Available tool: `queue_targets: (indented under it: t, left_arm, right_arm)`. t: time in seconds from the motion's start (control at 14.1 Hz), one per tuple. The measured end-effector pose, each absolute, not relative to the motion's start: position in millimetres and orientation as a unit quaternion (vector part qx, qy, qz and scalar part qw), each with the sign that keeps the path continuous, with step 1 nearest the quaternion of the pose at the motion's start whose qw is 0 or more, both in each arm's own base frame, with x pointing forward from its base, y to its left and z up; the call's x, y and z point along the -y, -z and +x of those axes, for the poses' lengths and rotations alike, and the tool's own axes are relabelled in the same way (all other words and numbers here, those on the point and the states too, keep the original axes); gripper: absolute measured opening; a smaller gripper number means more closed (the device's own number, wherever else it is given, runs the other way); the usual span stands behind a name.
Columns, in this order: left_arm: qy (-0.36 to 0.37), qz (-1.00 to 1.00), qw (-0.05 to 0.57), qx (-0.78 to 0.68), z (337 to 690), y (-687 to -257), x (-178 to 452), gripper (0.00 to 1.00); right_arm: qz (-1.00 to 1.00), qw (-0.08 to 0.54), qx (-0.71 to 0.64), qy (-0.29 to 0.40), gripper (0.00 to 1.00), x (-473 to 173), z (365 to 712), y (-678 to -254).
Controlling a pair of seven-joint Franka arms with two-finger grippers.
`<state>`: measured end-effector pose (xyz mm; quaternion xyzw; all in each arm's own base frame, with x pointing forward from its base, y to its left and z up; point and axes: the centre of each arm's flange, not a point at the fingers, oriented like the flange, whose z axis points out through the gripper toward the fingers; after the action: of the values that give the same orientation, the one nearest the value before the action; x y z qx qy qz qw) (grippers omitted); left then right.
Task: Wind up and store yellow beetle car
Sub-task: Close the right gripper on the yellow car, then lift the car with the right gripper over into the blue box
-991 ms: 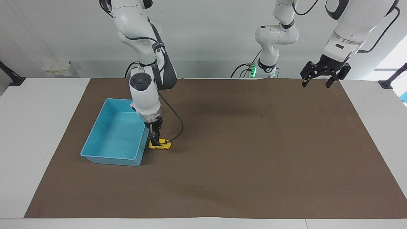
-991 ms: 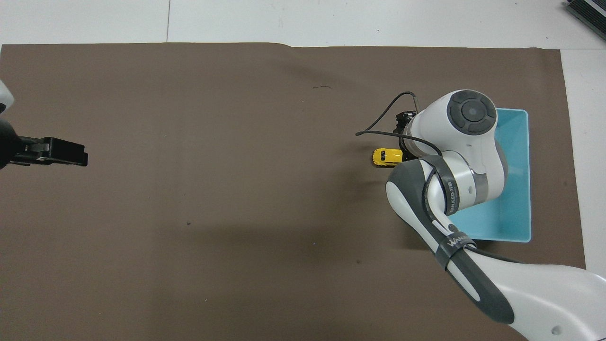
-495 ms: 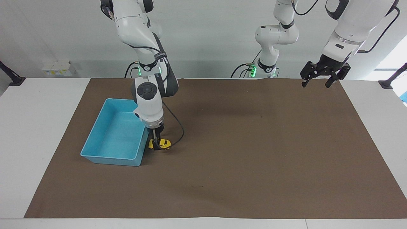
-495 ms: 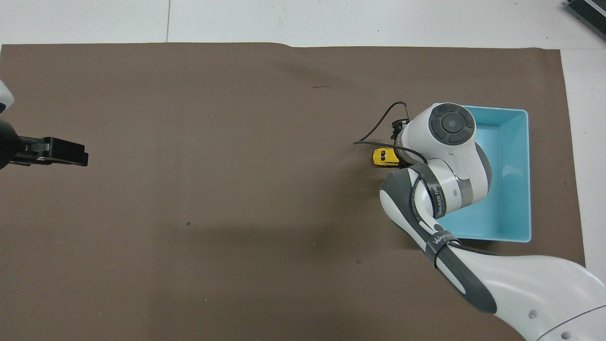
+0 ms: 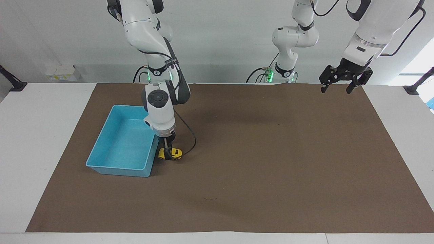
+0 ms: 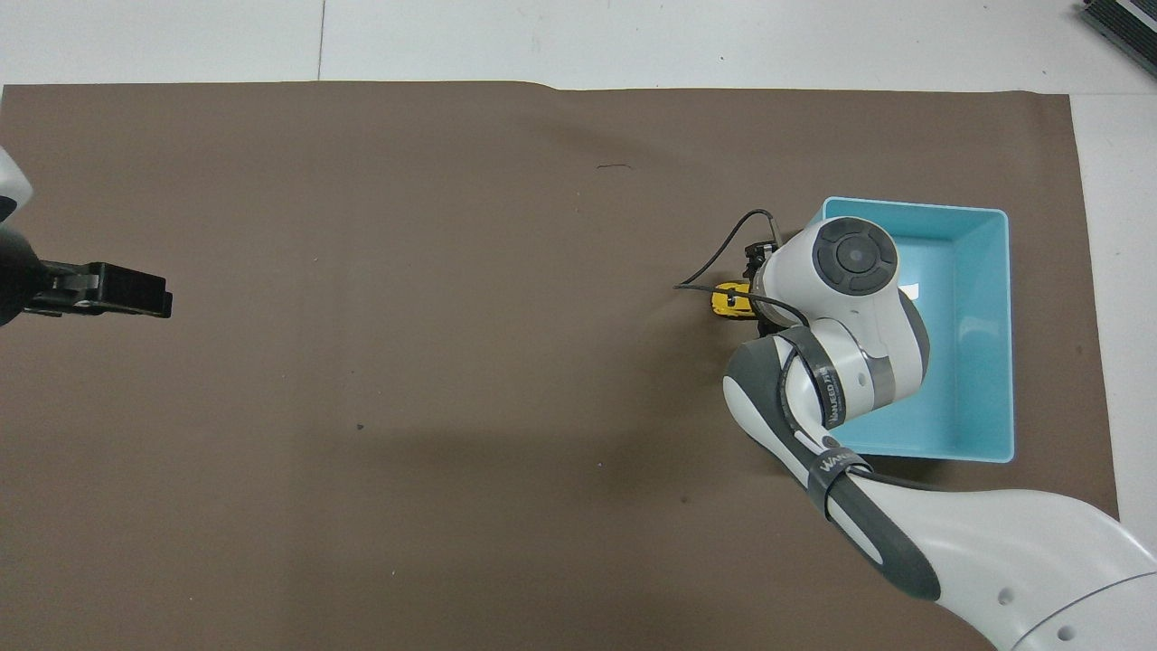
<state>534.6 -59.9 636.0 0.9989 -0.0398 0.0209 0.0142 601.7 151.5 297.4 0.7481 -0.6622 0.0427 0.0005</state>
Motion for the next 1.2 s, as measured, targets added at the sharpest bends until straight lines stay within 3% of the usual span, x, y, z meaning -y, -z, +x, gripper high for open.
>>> queue_targets:
  t: [0.07,0.35,0.42,1.2]
  left_arm:
    - [-0.021,0.999,0.014,0.040,535,-636,61,1.00]
    - [-0.021,0.999,0.014,0.041,534,-636,61,1.00]
    - [-0.021,0.999,0.014,0.040,534,-636,61,1.00]
    - [-0.021,0.999,0.015,0.032,535,-636,51,1.00]
  right_arm:
    - [0.748,-0.002,0.662,-0.044,0.92,-152,601,-296]
    - [0.748,-0.007,0.661,-0.046,0.48,-152,601,-296]
    - [0.748,-0.007,0.661,-0.047,0.45,-152,601,-296]
    - [0.757,-0.014,0.651,-0.051,0.45,-180,616,-360]
